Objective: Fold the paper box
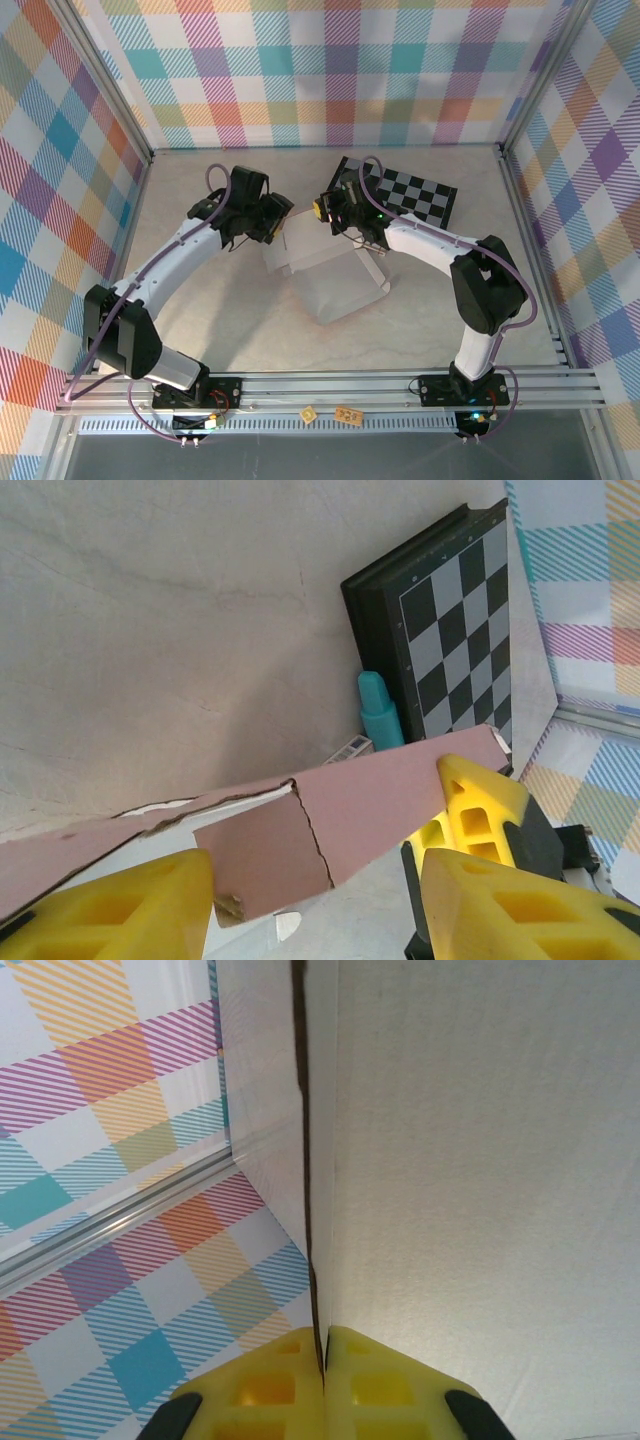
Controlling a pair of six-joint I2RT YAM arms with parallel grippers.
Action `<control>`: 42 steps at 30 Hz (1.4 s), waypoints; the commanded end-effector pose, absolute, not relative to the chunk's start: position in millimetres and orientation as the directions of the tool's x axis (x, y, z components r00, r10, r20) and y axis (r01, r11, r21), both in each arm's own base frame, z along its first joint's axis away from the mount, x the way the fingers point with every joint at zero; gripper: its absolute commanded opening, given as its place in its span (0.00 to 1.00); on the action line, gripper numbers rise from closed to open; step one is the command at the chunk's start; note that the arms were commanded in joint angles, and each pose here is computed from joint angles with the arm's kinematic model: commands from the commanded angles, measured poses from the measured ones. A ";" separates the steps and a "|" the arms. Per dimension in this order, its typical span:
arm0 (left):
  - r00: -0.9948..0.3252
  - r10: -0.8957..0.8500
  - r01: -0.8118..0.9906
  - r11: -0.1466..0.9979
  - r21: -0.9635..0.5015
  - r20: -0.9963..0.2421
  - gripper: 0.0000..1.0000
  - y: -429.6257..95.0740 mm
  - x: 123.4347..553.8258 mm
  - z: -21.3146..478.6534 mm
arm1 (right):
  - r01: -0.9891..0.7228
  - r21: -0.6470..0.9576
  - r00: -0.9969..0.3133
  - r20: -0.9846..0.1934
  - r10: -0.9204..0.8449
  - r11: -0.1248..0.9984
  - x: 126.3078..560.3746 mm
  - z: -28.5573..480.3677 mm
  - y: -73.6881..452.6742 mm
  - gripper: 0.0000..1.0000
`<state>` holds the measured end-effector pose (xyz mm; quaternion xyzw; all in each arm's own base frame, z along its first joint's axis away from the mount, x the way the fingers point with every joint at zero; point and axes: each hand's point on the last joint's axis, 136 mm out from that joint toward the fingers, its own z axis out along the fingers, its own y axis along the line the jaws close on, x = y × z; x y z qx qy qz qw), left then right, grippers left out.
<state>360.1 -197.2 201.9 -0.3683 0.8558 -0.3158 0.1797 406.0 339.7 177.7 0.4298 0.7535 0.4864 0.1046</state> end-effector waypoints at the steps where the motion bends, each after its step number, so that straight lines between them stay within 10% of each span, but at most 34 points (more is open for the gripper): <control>1: -0.674 -0.733 -0.469 0.521 -0.714 -0.092 0.56 -206.3 368.5 215.6 | 0.528 0.839 -0.615 0.271 0.740 0.131 406.5 187.3 343.9 0.00; 12: -0.690 -0.712 -0.391 0.520 -0.759 -0.132 0.28 -219.0 387.2 225.3 | 0.532 0.837 -0.618 0.282 0.734 0.126 402.8 189.6 346.1 0.00; 20: -0.682 -0.655 -0.236 0.618 -0.750 -0.325 0.60 -187.7 367.3 272.3 | 0.527 0.842 -0.604 0.276 0.748 0.114 402.7 191.6 341.3 0.00; 31: -0.774 -0.577 -0.273 0.676 -0.685 -0.261 0.45 -150.5 264.2 208.5 | 0.530 0.843 -0.578 0.283 0.765 0.089 414.4 196.3 341.9 0.00; 42: -0.695 -0.639 -0.302 0.674 -0.674 -0.328 0.36 -104.8 297.0 184.9 | 0.394 0.913 -0.689 0.216 0.691 0.107 403.4 196.8 367.3 0.00</control>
